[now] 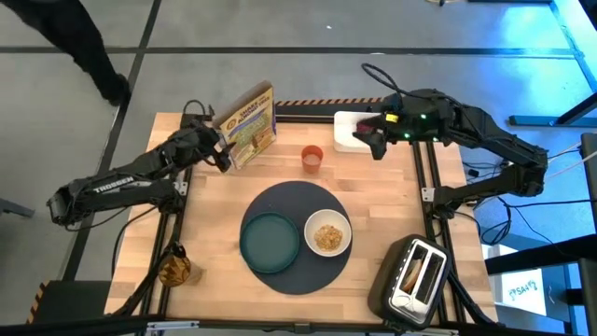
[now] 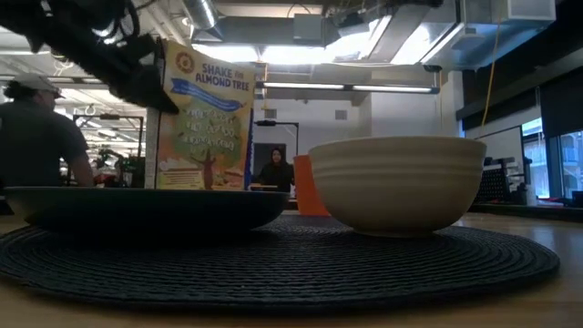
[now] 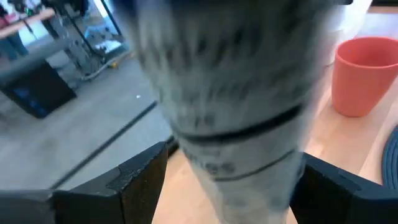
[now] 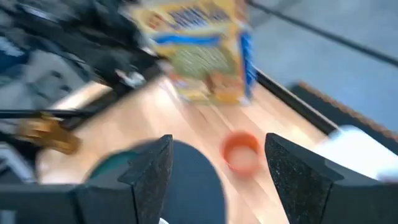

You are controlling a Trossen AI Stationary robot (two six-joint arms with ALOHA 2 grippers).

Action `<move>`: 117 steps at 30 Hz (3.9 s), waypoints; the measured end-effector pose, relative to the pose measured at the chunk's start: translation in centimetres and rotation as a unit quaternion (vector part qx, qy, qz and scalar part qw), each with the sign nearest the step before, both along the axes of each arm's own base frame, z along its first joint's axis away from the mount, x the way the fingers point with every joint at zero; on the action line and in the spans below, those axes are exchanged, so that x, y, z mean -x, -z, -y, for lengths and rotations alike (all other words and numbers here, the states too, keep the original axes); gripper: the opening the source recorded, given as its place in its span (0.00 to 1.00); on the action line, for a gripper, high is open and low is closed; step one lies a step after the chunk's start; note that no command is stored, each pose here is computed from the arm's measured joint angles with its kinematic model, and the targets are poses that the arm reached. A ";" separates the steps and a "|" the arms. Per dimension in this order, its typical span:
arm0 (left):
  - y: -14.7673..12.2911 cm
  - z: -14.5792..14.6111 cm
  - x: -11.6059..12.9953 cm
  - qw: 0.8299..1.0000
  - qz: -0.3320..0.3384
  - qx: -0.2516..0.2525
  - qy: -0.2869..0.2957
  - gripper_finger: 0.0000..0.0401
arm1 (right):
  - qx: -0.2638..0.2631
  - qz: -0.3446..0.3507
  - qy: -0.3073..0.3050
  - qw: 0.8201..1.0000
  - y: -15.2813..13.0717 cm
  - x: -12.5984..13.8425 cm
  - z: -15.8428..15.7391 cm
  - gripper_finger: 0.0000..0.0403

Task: Arrange a breakfast setting
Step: Pour the cereal from the blue cereal box into the white bowl, then put the brown toasted bread on the dark green plate

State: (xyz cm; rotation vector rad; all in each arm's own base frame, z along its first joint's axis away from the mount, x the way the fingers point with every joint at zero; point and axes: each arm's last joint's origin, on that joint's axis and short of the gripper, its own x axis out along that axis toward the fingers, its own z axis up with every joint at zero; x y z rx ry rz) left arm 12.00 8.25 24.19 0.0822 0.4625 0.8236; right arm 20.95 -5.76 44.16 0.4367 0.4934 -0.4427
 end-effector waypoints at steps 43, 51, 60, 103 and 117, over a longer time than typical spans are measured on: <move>-18.4 2.9 0.6 0.949 0.135 -0.130 0.251 0.67 | -0.179 -0.211 0.246 0.929 7.1 -0.6 8.7 0.61; -17.6 2.2 -4.1 0.944 0.101 -0.068 0.307 0.65 | -0.258 -0.202 0.274 0.904 10.7 -2.6 13.8 0.61; -16.5 2.9 -5.9 0.948 0.073 -0.027 0.308 0.65 | -0.180 -0.295 0.097 0.934 13.1 -3.2 18.1 0.61; -14.6 2.5 -10.0 0.961 0.049 -0.003 0.274 0.65 | -0.212 -0.226 0.232 0.922 19.5 -14.0 17.1 0.52; -13.8 3.4 -9.6 0.957 0.006 0.027 0.288 0.65 | -0.223 -0.294 0.166 0.915 15.4 -12.6 10.8 0.37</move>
